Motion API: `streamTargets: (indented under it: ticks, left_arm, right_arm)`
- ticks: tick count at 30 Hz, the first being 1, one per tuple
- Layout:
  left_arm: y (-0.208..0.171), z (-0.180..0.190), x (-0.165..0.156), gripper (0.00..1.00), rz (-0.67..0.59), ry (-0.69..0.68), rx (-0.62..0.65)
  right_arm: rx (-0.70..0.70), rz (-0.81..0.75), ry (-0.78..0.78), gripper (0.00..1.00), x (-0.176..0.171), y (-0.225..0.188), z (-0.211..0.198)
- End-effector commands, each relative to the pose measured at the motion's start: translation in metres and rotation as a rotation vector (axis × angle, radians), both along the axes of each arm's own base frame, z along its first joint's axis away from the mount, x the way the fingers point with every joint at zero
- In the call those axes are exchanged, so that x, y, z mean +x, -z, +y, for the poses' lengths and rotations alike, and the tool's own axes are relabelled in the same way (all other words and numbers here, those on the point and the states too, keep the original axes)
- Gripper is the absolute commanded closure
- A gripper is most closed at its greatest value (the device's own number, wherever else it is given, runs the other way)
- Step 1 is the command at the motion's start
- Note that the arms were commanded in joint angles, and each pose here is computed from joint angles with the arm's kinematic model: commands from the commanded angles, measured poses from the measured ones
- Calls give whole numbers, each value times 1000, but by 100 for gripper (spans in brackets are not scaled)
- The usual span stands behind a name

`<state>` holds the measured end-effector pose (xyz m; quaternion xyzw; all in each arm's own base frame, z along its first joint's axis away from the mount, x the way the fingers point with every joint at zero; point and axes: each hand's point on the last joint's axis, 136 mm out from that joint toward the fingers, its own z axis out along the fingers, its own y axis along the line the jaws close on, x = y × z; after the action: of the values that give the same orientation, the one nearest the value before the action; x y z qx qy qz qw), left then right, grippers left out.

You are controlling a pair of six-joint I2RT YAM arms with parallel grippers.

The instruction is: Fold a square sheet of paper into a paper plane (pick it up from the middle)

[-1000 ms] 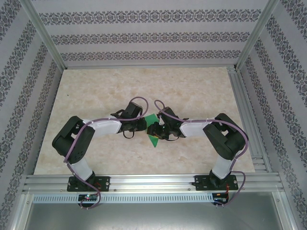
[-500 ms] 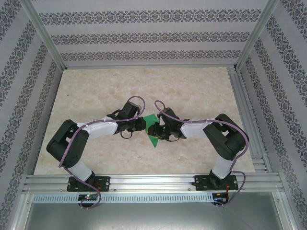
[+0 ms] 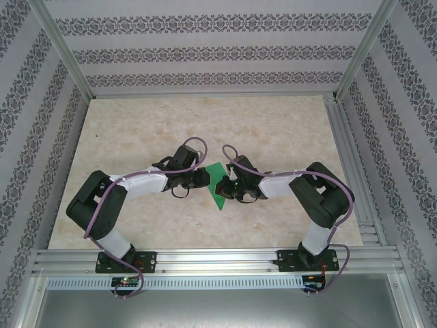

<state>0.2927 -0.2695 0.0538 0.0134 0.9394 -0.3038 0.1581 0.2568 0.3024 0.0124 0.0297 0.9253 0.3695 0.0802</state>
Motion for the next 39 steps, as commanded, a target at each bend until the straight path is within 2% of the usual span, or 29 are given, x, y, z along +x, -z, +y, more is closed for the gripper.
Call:
streamTargets:
  ticks: [1,15,30,39]
  left_arm:
    - [-4,-16,0,84,-14,39,-41]
    - [10,-38,-12,92,39,98,-81]
    - [32,-27,-29,94,99,107,-35]
    - [48,-17,-28,96,119,86,40]
  right_arm:
    - [-103,60,25,99,-11,29,-23]
    - [-114,75,24,100,-13,33,-25]
    - [-118,79,30,100,-12,34,-26]
    - [-57,45,-5,100,-10,15,-15]
